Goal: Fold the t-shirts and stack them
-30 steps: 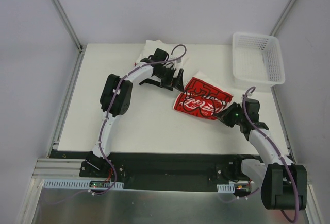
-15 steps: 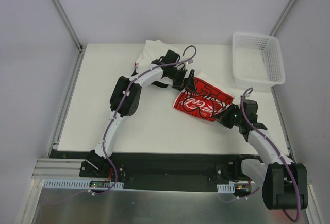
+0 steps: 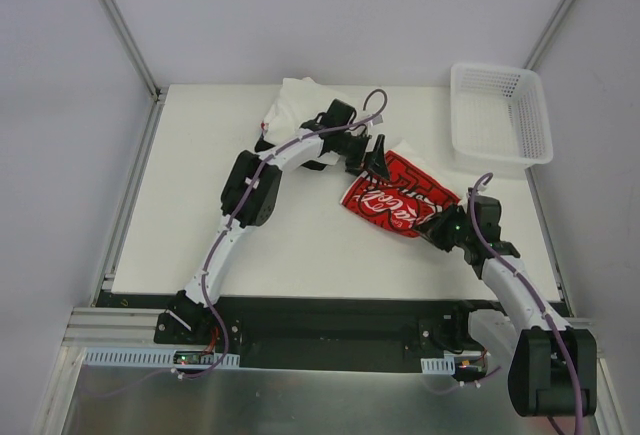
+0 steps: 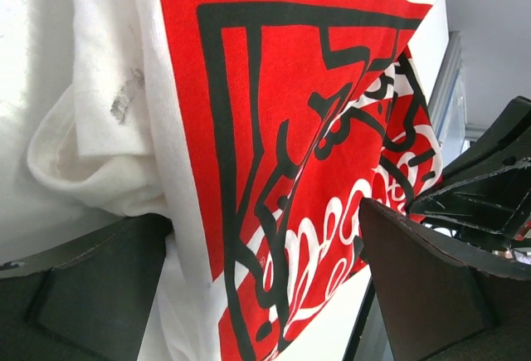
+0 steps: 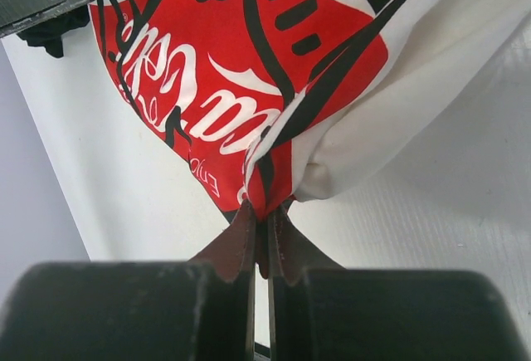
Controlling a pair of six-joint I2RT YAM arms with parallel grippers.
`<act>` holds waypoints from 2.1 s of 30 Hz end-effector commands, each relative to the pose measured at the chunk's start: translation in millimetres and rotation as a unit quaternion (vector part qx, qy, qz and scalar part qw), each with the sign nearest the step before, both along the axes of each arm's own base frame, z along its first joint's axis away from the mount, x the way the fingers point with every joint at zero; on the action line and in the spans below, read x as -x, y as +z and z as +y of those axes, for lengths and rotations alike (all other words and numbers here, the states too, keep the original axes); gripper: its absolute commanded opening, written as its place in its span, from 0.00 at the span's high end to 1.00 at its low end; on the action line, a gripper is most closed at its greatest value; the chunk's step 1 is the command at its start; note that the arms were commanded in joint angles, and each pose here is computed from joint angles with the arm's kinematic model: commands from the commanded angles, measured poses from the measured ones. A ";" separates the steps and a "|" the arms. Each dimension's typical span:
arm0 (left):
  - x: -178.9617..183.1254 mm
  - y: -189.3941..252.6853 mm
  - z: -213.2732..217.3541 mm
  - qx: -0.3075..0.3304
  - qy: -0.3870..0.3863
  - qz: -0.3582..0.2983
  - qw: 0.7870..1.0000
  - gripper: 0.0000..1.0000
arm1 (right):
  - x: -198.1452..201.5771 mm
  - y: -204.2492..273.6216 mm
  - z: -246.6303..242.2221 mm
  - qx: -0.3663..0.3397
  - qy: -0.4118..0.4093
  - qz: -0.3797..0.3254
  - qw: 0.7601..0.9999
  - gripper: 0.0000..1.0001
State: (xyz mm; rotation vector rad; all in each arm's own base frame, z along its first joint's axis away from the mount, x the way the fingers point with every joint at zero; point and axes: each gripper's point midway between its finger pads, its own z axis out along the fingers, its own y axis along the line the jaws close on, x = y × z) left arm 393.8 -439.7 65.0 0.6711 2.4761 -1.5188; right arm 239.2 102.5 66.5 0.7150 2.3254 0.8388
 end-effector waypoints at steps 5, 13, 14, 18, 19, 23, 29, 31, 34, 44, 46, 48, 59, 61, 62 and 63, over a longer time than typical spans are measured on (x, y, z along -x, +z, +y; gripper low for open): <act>17.8 -22.1 -15.4 0.020 -0.025 0.047 0.998 0.14 | -11.4 1.3 1.3 0.002 0.000 -0.004 1.000 1.00; 29.2 -29.1 -19.1 0.037 -0.036 0.066 0.996 0.21 | -18.0 -1.9 3.5 0.003 0.003 0.001 1.000 0.99; 30.4 -30.0 -19.6 0.039 -0.036 0.075 0.996 0.23 | -18.8 -1.7 3.3 0.003 0.002 0.000 1.000 1.00; 33.0 -31.7 -24.1 0.051 -0.042 0.087 0.994 0.28 | -19.5 -4.5 2.7 0.006 0.001 0.005 1.000 0.99; 32.3 -33.7 -25.3 0.053 -0.042 0.091 0.994 0.30 | -19.5 -6.2 2.8 0.006 0.001 0.009 1.000 0.99; 34.4 -34.9 -25.9 0.060 -0.047 0.100 0.992 0.47 | -22.6 -6.3 3.9 0.005 0.003 0.003 1.000 0.99; 29.4 -27.6 -26.6 0.064 -0.043 0.087 0.993 0.87 | -18.7 -3.5 -1.6 0.021 -0.006 0.007 1.000 0.88; 28.0 -23.4 -27.0 0.069 -0.044 0.084 0.993 0.89 | -17.6 -2.4 -4.6 0.028 -0.010 0.008 1.000 0.77; 26.3 -20.9 -24.5 0.072 -0.044 0.084 0.993 0.90 | -18.2 0.9 -6.6 0.033 -0.014 0.004 0.999 0.69; 10.7 -19.6 0.3 0.064 -0.016 0.077 0.995 0.94 | -20.3 5.6 -20.1 0.075 -0.024 0.024 0.997 0.27; 8.9 -13.3 5.8 0.064 -0.011 0.071 0.995 0.95 | -22.1 8.1 -22.3 0.086 -0.023 0.022 0.996 0.24; 1.8 -9.0 14.9 0.061 0.002 0.063 0.996 0.96 | -25.1 11.7 -27.0 0.095 -0.032 0.012 0.995 0.20; -57.5 46.6 71.1 0.088 0.065 0.011 0.994 0.97 | -16.9 0.8 -40.5 0.111 -0.068 0.023 0.991 0.14; -58.6 47.1 72.1 0.089 0.065 0.013 0.994 0.97 | -19.2 -5.8 -41.7 0.111 -0.074 0.025 0.991 0.13; -58.4 47.8 71.7 0.091 0.063 0.015 0.994 0.97 | -20.4 -7.8 -41.6 0.110 -0.075 0.027 0.991 0.13; -58.1 46.8 71.4 0.092 0.062 0.017 0.994 0.97 | -22.0 -13.1 -40.7 0.110 -0.073 0.037 0.991 0.13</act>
